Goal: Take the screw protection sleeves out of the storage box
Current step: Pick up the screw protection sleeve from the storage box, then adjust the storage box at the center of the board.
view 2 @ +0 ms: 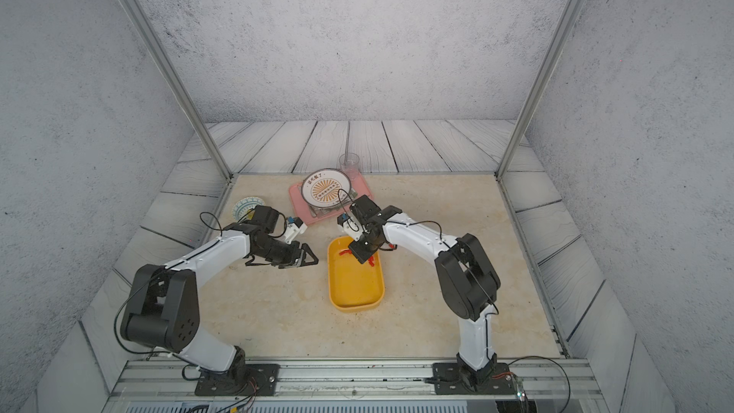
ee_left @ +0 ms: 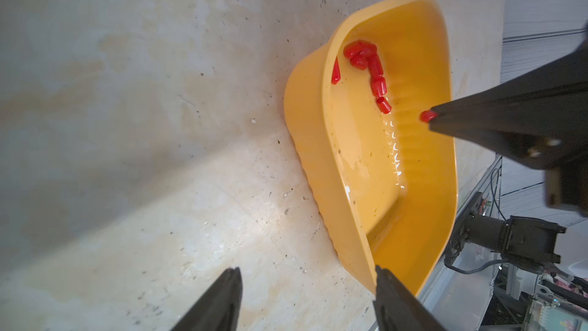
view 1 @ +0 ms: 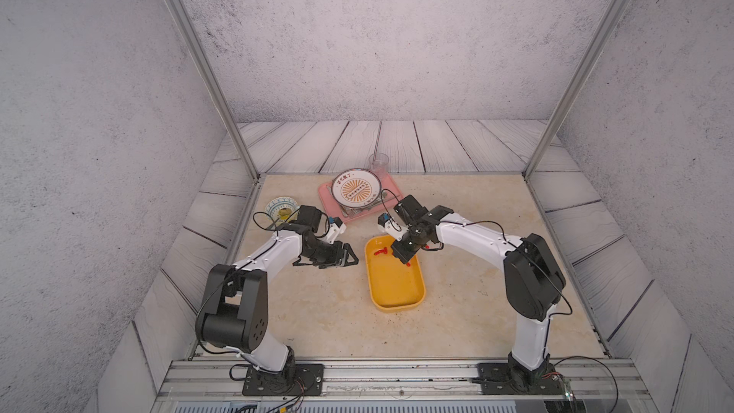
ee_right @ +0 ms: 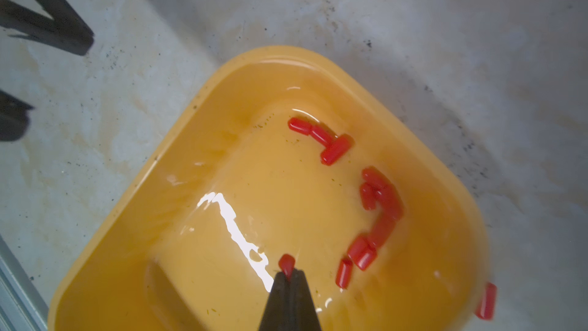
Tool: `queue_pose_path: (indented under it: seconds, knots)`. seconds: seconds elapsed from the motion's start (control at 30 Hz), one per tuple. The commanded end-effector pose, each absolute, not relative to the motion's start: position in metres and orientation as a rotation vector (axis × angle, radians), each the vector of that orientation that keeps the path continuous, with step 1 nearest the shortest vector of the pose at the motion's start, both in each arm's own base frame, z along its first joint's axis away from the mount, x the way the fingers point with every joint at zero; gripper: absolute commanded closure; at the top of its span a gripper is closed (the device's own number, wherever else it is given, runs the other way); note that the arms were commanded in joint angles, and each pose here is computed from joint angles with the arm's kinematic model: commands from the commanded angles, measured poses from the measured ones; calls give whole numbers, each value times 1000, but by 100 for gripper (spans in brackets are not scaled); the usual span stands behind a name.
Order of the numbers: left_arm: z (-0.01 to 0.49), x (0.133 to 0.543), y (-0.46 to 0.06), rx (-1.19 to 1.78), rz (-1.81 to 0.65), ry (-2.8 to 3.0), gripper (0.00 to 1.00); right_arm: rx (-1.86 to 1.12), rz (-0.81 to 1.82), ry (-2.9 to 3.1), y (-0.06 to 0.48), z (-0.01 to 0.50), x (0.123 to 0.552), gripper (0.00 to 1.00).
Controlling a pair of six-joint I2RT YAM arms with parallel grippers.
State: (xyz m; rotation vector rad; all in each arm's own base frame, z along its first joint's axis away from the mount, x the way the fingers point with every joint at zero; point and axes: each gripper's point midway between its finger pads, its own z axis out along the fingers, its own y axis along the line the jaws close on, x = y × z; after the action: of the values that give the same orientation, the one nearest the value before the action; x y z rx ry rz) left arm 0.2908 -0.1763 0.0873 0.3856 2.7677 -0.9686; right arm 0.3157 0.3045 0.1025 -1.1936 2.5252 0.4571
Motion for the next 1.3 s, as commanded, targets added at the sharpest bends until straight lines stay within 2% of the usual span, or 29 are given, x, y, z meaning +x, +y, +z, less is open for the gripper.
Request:
queue_pose_path:
  seconds: [0.0, 0.33, 0.67, 0.93, 1.27]
  knots:
    - [81, 295, -187, 438, -886, 2798, 32, -1199, 436, 2488, 276, 130, 311, 96]
    - [62, 298, -227, 533, -820, 2851, 55, -1074, 338, 2496, 217, 132, 330, 96]
    - [52, 315, -230, 475, -740, 2869, 74, -1053, 338, 2536, 206, 108, 328, 96]
    - [55, 326, -218, 456, -611, 2853, 78, -1067, 312, 2568, 201, 87, 331, 96]
    - [61, 331, -199, 451, -500, 2823, 79, -1065, 322, 2636, 206, 55, 340, 95]
